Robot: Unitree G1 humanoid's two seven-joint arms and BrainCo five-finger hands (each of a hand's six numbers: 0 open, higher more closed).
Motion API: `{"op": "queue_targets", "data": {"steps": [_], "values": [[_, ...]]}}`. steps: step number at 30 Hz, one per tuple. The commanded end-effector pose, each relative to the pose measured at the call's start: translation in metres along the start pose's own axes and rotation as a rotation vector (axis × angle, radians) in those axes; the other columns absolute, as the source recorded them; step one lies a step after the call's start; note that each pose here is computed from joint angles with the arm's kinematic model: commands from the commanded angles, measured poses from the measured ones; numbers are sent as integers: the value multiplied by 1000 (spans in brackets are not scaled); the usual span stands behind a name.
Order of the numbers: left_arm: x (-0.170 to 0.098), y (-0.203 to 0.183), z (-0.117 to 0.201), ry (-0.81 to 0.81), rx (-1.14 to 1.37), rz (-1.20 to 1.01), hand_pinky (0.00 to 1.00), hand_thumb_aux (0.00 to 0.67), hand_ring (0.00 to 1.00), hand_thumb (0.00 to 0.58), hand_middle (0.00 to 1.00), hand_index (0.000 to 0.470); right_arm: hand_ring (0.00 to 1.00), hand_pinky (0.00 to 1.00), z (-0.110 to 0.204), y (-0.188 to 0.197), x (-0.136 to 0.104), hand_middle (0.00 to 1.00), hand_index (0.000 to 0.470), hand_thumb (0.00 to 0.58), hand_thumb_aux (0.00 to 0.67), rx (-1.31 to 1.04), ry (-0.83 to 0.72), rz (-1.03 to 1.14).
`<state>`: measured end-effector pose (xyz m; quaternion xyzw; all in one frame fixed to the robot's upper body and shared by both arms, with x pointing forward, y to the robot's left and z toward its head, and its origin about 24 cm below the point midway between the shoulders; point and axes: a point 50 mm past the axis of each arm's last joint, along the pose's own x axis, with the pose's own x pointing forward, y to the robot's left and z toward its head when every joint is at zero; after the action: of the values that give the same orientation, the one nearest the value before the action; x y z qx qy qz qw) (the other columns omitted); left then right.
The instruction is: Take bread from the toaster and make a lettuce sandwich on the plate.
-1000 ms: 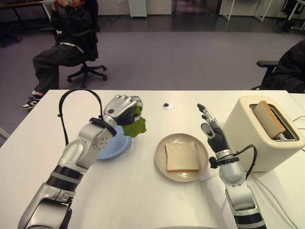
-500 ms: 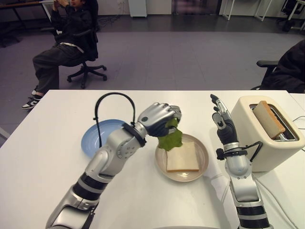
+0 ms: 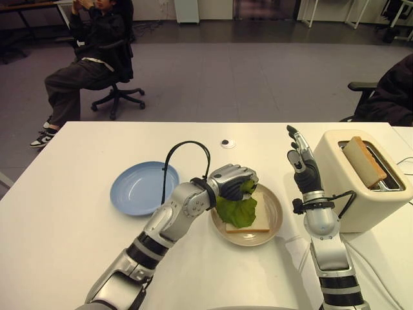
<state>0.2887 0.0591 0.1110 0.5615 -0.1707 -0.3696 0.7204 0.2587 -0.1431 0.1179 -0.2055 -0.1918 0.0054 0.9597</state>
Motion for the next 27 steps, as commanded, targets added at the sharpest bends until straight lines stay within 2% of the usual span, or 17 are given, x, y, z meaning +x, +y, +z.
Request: {"op": "queue_targets", "data": {"steps": [1, 2, 3, 4, 7, 14, 17, 20, 21, 22, 23, 27], "values": [[14, -3, -8, 19, -4, -8, 776, 670, 776, 580, 776, 470, 0, 0, 1, 0, 0, 0, 0, 0, 0, -9, -1, -3], [16, -3, -9, 21, -7, 2, 773, 544, 773, 559, 773, 382, 0, 0, 1, 0, 0, 0, 0, 0, 0, -10, 0, -3], [19, -2, -10, 19, -13, 15, 776, 376, 776, 468, 776, 264, 0, 0, 1, 0, 0, 0, 0, 0, 0, -10, 0, -2], [20, 0, -9, 13, -19, 29, 769, 0, 769, 0, 769, 0, 0, 0, 2, 1, -1, 0, 0, 0, 0, -10, 1, -1], [21, 5, -4, -14, -37, 70, 753, 0, 753, 0, 753, 0, 0, 0, 2, 1, -1, 0, 0, 0, 0, -10, 1, 0], [18, 20, 7, -77, -94, 149, 631, 0, 631, 0, 631, 0, 0, 0, 3, 3, 1, 0, 0, 0, 0, -17, -4, 2], [15, 27, 4, -77, -138, 186, 620, 0, 620, 0, 620, 0, 0, 0, 8, 2, 2, 0, 0, 0, 0, -21, -34, -3], [3, 45, -8, -67, -272, 300, 596, 0, 596, 0, 596, 0, 0, 0, 27, -5, 4, 0, 0, 0, 0, -15, -116, -22], [-6, 53, -14, -70, -354, 366, 502, 0, 502, 0, 502, 0, 0, 0, 35, -11, 4, 0, 0, 0, 0, -12, -147, -33], [-16, 59, -20, -79, -435, 425, 216, 0, 216, 0, 216, 0, 0, 0, 42, -17, 5, 0, 0, 0, 0, -14, -173, -45], [-28, 62, -26, -91, -534, 485, 0, 0, 0, 0, 0, 0, 0, 0, 50, -27, 5, 0, 0, 0, 0, -24, -201, -63], [-78, 53, -48, -69, -749, 665, 0, 0, 0, 0, 0, 0, 0, 0, 69, -72, 4, 0, 0, 0, 0, -106, -259, -158]]}}
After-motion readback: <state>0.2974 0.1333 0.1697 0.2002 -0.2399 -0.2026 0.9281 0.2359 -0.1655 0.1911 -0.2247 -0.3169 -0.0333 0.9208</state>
